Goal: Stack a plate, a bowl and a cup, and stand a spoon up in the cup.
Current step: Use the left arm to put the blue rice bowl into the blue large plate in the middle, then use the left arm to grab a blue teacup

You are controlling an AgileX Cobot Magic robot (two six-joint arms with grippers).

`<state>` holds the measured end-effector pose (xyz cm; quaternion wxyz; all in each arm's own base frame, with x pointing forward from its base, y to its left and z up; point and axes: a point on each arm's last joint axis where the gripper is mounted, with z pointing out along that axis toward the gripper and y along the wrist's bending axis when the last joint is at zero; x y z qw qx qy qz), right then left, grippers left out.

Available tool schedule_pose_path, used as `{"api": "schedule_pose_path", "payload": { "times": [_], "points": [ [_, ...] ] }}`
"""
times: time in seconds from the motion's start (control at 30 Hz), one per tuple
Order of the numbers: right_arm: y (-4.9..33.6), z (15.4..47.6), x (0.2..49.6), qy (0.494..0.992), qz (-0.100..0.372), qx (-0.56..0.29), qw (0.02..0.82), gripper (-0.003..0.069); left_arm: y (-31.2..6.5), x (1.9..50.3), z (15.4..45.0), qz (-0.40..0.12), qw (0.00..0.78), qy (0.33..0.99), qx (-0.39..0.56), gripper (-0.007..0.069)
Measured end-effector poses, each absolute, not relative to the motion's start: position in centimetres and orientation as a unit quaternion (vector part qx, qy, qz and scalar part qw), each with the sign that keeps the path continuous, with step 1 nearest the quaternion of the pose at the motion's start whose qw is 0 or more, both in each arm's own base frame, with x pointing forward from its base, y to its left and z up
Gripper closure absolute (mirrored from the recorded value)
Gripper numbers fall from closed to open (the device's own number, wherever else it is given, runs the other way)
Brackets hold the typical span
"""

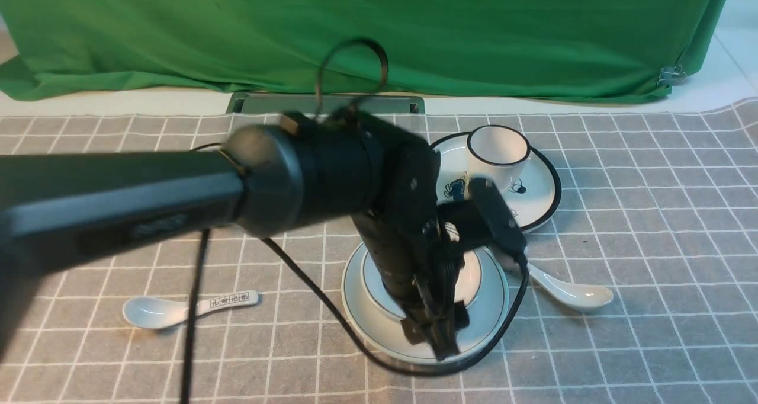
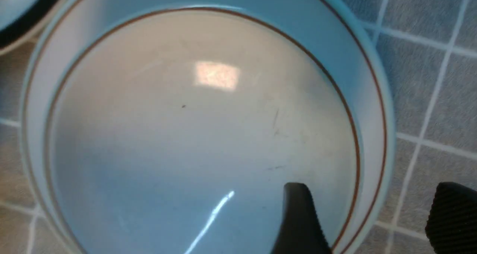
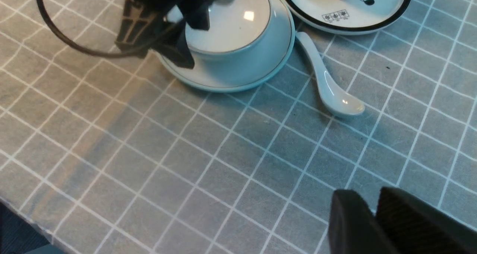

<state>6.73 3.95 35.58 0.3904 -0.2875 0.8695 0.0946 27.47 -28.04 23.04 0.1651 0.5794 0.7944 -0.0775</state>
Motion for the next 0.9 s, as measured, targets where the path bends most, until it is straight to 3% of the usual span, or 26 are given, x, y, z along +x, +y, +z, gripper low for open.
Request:
{"api": "schedule_pose_path", "payload": {
  "times": [0.1,0.17,0.27,0.4,0.63,0.77,0.9],
  "points": [
    [4.0,35.7,6.8,0.867,0.095,-0.286,0.397,0.0515,-27.5,27.2,26.2,-0.082,0.208,0.811,0.541,0.0240],
    [4.0,35.7,6.9,0.865,0.095,-0.285,0.402,0.0515,-26.8,27.6,28.2,-0.067,0.234,0.805,0.541,0.0312],
    [4.0,35.8,7.0,0.863,0.095,-0.284,0.408,0.0515,-25.6,29.6,29.9,-0.057,0.240,0.806,0.539,0.0460],
    [4.0,35.9,7.0,0.862,0.095,-0.284,0.409,0.0515,-23.8,34.5,30.5,-0.067,0.214,0.813,0.538,0.0536],
    [4.0,35.9,7.0,0.862,0.095,-0.284,0.409,0.0515,-22.7,40.4,27.4,-0.059,0.177,0.789,0.586,0.0420],
    [4.0,35.7,6.9,0.865,0.095,-0.286,0.400,0.0515,-23.0,42.1,24.7,-0.033,0.160,0.762,0.627,0.0244],
    [3.9,35.6,6.7,0.870,0.095,-0.286,0.391,0.0515,-23.2,42.7,23.5,-0.021,0.162,0.751,0.640,0.0186]
  ]
}}
